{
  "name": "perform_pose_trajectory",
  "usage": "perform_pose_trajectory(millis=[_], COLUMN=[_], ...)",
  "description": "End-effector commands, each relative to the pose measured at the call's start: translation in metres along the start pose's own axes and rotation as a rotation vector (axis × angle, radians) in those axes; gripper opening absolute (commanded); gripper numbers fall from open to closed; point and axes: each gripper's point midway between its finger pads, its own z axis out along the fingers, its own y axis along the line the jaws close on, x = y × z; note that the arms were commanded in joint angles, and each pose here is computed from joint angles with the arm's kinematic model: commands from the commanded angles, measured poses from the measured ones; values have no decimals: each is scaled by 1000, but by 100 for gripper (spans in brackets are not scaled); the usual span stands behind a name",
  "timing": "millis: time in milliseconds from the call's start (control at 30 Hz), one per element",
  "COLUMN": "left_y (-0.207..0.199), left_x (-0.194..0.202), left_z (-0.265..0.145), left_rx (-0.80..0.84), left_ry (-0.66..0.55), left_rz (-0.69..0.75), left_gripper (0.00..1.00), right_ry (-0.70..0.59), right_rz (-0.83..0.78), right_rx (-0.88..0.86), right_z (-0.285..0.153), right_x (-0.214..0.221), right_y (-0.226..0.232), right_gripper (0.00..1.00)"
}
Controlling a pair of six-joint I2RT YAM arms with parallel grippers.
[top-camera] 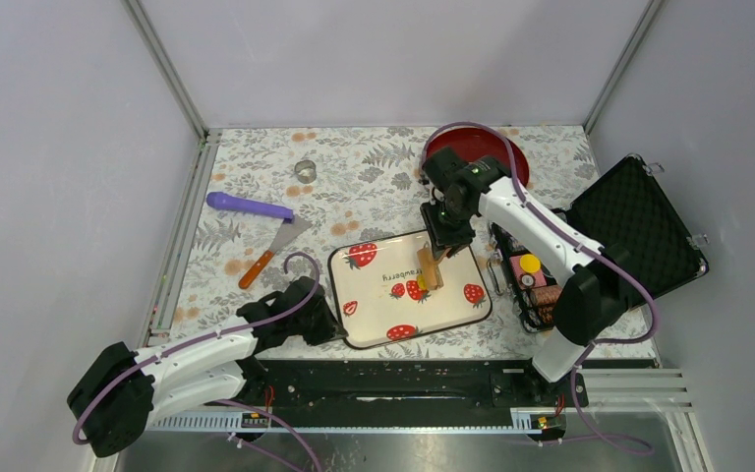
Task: Roll out the dumpling wrappers from the dough
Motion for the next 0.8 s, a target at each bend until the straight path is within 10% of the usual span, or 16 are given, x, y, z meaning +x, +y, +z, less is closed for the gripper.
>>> perform_pose_trajectory(millis=[0, 767], left_y=[20, 20], left_x=[-1, -2], left_z=[5, 6], left_rx=[-69, -70], left_ry=[-31, -31], left_rz=[-6, -7], left_gripper=[0, 0], right_ry=[-4, 44], right_rz=[-31, -29], right_rx=[-9, 1], right_z=[0, 20], right_x=[-1, 11], right_y=[4, 4], right_gripper=[0, 0])
